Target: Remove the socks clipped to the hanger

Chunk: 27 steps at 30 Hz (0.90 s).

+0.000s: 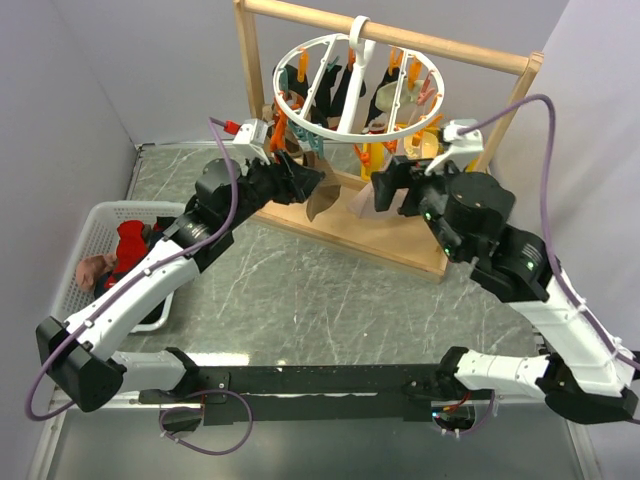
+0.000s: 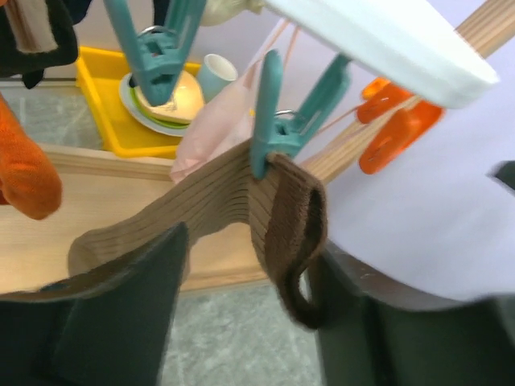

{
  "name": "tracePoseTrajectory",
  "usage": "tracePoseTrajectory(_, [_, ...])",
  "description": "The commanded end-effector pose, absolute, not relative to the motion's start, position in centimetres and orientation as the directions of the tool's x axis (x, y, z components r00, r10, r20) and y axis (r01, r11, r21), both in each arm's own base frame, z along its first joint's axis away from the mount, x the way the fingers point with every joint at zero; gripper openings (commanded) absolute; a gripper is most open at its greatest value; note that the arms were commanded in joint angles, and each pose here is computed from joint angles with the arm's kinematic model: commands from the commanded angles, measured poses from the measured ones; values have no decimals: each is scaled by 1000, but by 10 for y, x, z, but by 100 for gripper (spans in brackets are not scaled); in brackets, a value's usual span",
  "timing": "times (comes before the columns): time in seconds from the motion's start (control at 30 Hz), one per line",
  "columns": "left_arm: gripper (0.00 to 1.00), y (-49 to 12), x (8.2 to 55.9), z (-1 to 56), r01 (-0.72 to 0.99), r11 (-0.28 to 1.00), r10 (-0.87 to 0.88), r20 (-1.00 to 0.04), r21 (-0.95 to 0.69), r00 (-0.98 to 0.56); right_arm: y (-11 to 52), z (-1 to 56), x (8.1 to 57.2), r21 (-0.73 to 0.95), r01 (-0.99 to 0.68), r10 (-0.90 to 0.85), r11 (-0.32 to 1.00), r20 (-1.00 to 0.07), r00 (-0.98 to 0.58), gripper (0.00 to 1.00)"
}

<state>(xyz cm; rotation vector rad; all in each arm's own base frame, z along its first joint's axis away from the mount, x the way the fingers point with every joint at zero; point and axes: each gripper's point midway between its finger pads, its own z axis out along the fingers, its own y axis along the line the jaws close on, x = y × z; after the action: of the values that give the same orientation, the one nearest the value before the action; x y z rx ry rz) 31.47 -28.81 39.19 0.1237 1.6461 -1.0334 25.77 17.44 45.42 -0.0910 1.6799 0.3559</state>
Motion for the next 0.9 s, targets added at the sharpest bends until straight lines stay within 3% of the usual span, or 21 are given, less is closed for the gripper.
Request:
tracePoseTrajectory(0.0, [57,-288,321,418,592,608,-455,-843,-528,-285,157,465,247,230,-257,212,939,-972,-97,91])
tracePoseTrajectory(0.03, [50,-286,322,420,592,611,-463,-844,-526,-271,156,467,246,246,-259,230,934,-969,-89,91])
tracePoseTrajectory(0.07, [31,-286,322,421,595,613,-461,-847,-519,-263,155,467,245,248,-261,234,933,-968,-86,91])
tracePoseTrajectory(0.17, [1,-287,321,423,604,614,-453,-853,-509,-259,154,467,242,261,-271,248,927,-965,-81,92])
tracePoseTrajectory(0.87, [1,-325,275,421,690,522,-444,-850,-502,-283,211,491,253,359,-382,304,852,-932,-197,94])
